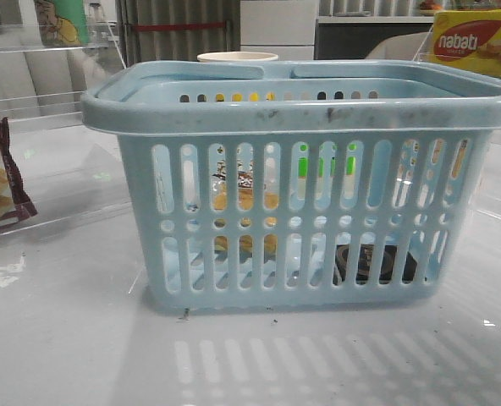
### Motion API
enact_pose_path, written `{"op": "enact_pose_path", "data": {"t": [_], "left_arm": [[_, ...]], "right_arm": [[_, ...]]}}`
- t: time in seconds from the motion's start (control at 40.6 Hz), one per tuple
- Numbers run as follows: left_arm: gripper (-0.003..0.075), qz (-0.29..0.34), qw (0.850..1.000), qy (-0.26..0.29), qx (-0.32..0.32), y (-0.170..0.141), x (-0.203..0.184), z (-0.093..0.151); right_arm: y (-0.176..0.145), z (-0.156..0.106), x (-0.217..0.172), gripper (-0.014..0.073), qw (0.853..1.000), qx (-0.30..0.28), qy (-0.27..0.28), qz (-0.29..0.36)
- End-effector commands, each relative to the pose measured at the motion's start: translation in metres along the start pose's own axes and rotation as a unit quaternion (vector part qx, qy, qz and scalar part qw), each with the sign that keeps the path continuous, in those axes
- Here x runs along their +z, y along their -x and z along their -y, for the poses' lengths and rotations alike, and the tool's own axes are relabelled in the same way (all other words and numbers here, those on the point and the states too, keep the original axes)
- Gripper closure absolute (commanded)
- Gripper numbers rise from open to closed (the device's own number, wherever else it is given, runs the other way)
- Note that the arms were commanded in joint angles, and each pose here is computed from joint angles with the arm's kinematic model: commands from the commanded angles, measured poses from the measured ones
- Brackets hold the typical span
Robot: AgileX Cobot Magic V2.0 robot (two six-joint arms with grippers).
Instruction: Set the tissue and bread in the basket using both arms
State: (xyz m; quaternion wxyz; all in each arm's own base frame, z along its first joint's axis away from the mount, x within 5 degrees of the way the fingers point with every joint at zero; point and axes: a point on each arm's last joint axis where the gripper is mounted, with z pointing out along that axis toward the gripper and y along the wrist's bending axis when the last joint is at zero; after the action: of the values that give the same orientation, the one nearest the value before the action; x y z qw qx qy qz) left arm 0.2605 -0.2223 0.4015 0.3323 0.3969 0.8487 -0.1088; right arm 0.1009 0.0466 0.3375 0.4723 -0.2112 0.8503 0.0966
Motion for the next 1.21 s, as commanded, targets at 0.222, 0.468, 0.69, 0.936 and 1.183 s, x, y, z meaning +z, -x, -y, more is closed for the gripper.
{"op": "enact_pose_path", "data": {"t": [0.222,0.468,0.69,0.936,1.183], "left_arm": [[0.0316,0.132,0.991,0.014,0.003,-0.067,-0.108,0.018],[0.0316,0.144,0.989,0.017,0.002,-0.134,-0.124,0.029],[0.0316,0.166,0.986,0.019,-0.002,-0.179,-0.131,0.036],[0.0316,0.191,0.981,0.024,-0.005,-0.200,-0.124,0.039],[0.0381,0.204,0.979,0.027,-0.005,-0.199,-0.120,0.039]], "right_arm": [[0.013,0.002,-0.005,0.0045,0.999,-0.010,-0.008,0.047],[0.013,0.002,-0.005,0.0045,0.999,-0.010,-0.008,0.047],[0.013,0.002,-0.005,0.0074,0.999,-0.010,-0.008,0.048],[0.011,0.001,-0.005,0.0073,0.999,-0.011,-0.008,0.037],[0.010,0.001,-0.005,0.0167,0.999,-0.011,-0.007,0.029]]}}
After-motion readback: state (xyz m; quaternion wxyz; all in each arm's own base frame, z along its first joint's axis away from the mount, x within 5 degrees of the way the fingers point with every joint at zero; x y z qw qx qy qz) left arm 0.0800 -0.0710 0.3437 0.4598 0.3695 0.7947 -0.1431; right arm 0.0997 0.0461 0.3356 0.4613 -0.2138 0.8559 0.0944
